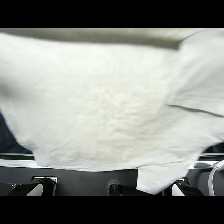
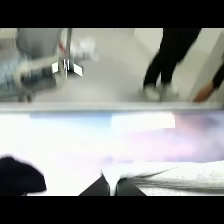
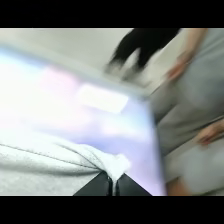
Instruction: Fold the shirts.
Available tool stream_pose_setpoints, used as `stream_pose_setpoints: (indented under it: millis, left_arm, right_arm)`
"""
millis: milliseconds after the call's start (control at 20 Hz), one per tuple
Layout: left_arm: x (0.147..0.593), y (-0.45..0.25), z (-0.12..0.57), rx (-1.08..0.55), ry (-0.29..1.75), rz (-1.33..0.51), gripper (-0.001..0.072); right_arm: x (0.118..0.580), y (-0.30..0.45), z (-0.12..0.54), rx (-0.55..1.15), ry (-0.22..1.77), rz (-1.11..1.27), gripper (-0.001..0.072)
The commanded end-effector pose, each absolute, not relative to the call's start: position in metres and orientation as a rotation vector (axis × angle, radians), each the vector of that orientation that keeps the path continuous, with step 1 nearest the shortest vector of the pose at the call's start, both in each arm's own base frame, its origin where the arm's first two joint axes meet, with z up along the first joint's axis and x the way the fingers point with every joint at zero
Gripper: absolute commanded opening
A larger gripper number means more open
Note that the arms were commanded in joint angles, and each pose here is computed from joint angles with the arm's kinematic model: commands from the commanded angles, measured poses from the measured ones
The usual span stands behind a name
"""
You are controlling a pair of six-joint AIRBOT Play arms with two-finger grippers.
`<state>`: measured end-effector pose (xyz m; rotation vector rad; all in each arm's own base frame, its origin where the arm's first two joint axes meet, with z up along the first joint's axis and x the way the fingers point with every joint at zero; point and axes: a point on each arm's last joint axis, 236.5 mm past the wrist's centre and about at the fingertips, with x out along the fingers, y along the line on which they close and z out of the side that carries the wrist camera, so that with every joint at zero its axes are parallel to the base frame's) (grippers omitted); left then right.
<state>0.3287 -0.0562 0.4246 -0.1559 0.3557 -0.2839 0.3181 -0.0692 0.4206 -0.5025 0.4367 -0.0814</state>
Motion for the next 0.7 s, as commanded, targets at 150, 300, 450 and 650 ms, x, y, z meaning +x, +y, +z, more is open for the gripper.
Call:
stream_pose_setpoints:
  millis: [150, 300, 450, 650]
  left_arm:
    - [0.444, -0.045, 0.158, -0.215, 0.995, -0.244, 0.0028]
    - [0.494, -0.041, 0.055, -0.295, 1.127, -0.206, 0.0028]
    - [0.529, -0.058, -0.011, -0.431, 1.182, -0.235, 0.0028]
    - [0.548, -0.063, -0.042, -0.445, 1.207, -0.264, 0.0029]
  right_arm:
    - [0.456, -0.055, 0.123, -0.161, 1.145, 0.303, 0.0047]
    - [0.518, -0.045, 0.038, 0.008, 1.142, 0.331, 0.0047]
    - [0.562, -0.032, -0.002, 0.149, 1.054, 0.340, 0.0048]
    - [0.574, -0.041, -0.010, 0.135, 1.018, 0.319, 0.0049]
